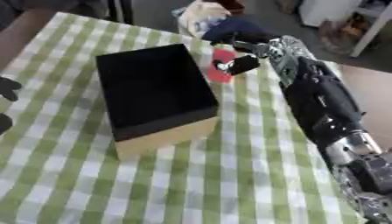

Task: Pick up objects on the table and place them in the box.

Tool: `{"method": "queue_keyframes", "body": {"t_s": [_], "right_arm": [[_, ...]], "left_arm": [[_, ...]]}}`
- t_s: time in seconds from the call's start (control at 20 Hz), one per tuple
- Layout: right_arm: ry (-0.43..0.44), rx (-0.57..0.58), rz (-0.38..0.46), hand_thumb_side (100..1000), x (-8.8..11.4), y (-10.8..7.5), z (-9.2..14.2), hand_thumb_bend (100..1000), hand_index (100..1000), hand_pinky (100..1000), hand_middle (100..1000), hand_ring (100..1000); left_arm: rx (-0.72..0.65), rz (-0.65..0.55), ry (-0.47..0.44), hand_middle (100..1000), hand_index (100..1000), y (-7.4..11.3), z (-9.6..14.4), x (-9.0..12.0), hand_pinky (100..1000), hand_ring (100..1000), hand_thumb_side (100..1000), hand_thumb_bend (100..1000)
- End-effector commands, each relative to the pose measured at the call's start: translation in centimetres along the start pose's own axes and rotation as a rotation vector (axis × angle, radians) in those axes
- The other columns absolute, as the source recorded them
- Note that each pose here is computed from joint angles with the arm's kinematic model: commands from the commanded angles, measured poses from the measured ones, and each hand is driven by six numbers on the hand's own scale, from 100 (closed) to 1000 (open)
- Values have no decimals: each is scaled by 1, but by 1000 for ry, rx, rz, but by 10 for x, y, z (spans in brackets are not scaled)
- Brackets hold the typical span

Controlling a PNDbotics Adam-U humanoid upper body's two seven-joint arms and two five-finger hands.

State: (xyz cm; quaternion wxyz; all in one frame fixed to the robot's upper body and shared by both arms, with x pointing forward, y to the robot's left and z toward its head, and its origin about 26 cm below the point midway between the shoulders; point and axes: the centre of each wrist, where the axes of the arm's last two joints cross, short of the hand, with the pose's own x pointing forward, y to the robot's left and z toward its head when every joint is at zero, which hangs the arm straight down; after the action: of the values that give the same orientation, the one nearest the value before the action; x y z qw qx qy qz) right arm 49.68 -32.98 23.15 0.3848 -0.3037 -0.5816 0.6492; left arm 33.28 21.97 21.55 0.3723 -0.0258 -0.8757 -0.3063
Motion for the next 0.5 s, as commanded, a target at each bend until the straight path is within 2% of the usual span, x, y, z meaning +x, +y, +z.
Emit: {"method": "queue_keyframes", "body": {"t_s": [0.05,0.3,0.5], "right_arm": [[-12,-10,20,752,-5,-18,9,100,1000,882,969,976],[-41,1,18,753,-3,-24,9,100,1000,882,969,976],[-84,-9,41,729,5,-35,8,100,1000,882,976,979]], "left_arm": [[3,-13,-14,424,565,4,-1,4,682,472,408,730],[4,-12,-9,424,565,4,0,3,682,472,408,730],[3,-11,-4,424,567,4,1,1,683,471,409,729]]}}
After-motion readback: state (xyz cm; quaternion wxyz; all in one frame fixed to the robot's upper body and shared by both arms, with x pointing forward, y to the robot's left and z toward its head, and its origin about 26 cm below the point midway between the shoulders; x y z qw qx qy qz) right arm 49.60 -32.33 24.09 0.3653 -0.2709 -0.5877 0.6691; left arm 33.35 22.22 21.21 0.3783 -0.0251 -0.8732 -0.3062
